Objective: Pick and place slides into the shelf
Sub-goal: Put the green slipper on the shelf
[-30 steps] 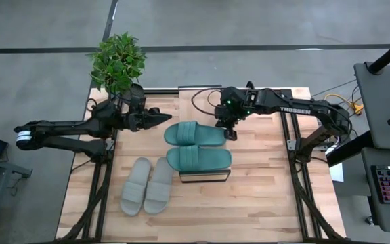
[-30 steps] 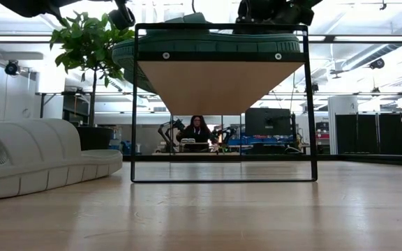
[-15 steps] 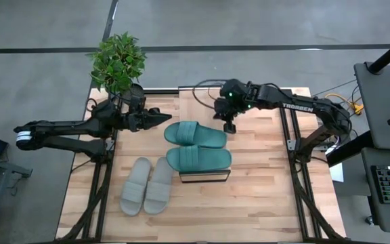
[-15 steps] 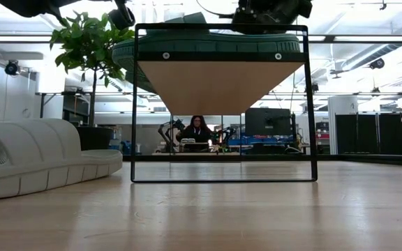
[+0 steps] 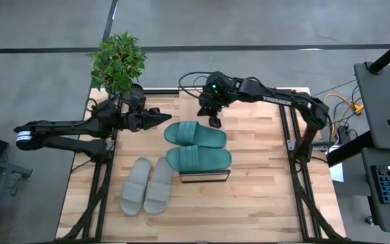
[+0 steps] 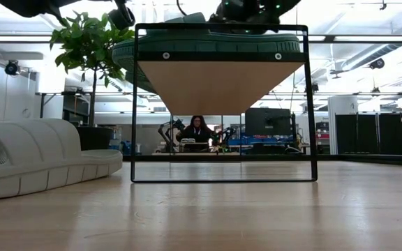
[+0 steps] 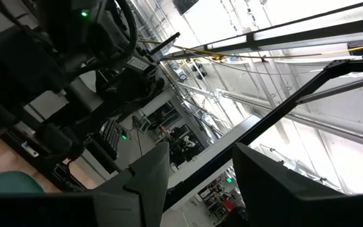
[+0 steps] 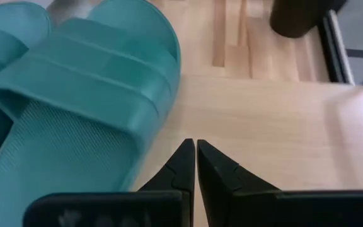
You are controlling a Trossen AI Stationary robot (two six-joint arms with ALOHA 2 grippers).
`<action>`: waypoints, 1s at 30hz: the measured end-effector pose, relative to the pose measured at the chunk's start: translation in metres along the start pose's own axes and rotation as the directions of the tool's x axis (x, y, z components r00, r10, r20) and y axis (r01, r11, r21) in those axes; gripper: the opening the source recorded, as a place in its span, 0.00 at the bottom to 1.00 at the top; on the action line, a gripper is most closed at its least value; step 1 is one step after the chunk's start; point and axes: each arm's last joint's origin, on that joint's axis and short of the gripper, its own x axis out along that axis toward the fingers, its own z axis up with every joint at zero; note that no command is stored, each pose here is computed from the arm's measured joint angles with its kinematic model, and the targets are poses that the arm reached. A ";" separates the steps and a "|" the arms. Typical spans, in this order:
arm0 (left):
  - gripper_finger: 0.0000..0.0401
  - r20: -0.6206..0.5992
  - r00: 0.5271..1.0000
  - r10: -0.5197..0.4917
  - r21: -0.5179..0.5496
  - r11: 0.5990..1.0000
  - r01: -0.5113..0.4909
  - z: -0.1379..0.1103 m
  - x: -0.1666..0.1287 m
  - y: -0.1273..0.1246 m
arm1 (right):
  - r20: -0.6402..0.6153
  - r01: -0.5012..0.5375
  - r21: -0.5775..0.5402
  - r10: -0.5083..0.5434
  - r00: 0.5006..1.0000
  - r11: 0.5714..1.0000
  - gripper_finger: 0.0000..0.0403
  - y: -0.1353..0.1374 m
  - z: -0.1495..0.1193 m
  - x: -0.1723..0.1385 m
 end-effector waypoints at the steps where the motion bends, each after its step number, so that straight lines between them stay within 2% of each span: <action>1: 0.40 0.000 1.000 0.000 0.000 1.000 0.000 0.000 0.000 0.000 | 0.001 -0.007 0.001 0.007 1.000 1.000 0.02 -0.001 0.001 0.002; 13: 0.40 0.000 1.000 0.000 0.006 1.000 0.000 0.000 0.000 0.000 | -0.022 -0.088 -0.004 0.088 0.996 0.996 0.02 -0.003 0.000 0.025; 18: 0.40 0.000 1.000 -0.001 0.006 1.000 0.001 0.000 0.000 0.000 | 0.010 -0.180 -0.009 0.180 0.984 0.984 0.02 0.005 0.003 0.027; 30: 0.40 0.000 1.000 0.000 0.005 1.000 0.000 0.000 0.000 0.000 | 0.011 -0.188 -0.038 0.189 0.982 0.981 0.02 0.007 0.004 0.027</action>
